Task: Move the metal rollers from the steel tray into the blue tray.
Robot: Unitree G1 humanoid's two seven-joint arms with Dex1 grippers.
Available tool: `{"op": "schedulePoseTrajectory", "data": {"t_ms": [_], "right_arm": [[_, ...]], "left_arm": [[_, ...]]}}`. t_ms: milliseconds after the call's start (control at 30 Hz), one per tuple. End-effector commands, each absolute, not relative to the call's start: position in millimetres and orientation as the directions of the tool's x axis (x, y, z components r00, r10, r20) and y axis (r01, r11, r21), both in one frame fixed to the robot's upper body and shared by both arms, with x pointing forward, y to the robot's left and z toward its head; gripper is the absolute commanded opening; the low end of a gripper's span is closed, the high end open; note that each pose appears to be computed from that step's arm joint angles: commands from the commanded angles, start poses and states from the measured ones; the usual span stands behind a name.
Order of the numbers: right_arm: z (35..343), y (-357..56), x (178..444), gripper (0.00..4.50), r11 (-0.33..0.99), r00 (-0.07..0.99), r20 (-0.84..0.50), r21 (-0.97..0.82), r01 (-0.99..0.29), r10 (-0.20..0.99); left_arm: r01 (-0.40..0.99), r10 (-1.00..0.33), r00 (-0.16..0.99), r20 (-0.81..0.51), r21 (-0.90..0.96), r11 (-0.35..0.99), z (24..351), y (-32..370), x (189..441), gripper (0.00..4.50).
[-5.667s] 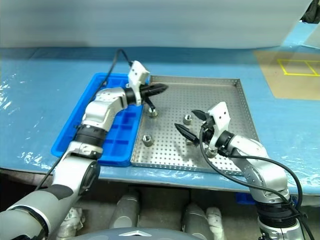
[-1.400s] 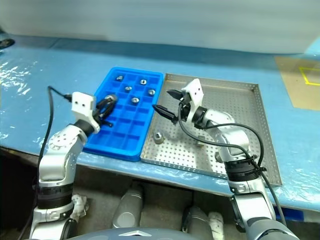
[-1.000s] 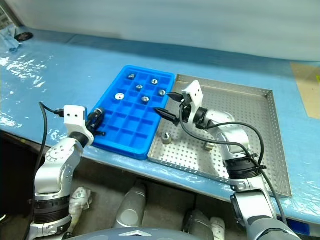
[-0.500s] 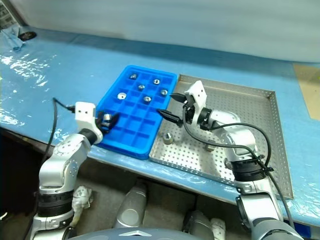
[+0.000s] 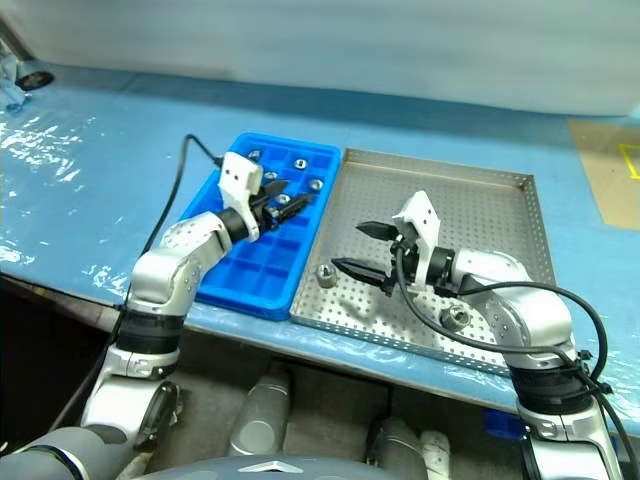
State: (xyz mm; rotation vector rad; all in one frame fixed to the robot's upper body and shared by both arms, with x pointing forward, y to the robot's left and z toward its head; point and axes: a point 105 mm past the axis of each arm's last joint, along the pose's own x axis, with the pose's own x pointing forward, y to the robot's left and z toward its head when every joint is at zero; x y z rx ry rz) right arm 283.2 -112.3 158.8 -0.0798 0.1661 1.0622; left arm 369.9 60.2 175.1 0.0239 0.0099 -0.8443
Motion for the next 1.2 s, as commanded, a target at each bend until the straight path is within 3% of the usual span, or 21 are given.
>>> {"op": "schedulePoseTrajectory", "data": {"t_ms": [33,167,367,667,1200], "right_arm": [[172,-115,276,4.5,0.501,0.499,-0.142,-0.021,-0.865,0.855],[167,-118,270,4.5,0.524,0.517,-0.15,0.004,-0.852,0.843],[160,-118,259,4.5,0.522,0.507,-0.177,0.054,-0.851,0.844],[150,-113,248,4.5,0.497,0.467,-0.206,0.132,-0.858,0.86],[141,-110,247,4.5,0.516,0.479,-0.223,0.16,-0.841,0.849]], "left_arm": [[0.861,-0.866,0.5,-0.031,0.13,0.492,193,39,363,3.31],[0.935,-0.934,0.316,-0.165,0.22,0.278,189,25,358,3.31],[0.96,-0.918,0.104,-0.382,0.278,-0.007,180,22,348,3.31],[0.938,-0.772,0.018,-0.636,0.278,-0.207,153,29,351,3.31],[0.918,-0.624,-0.053,-0.779,0.208,-0.337,142,28,345,3.31]]}}
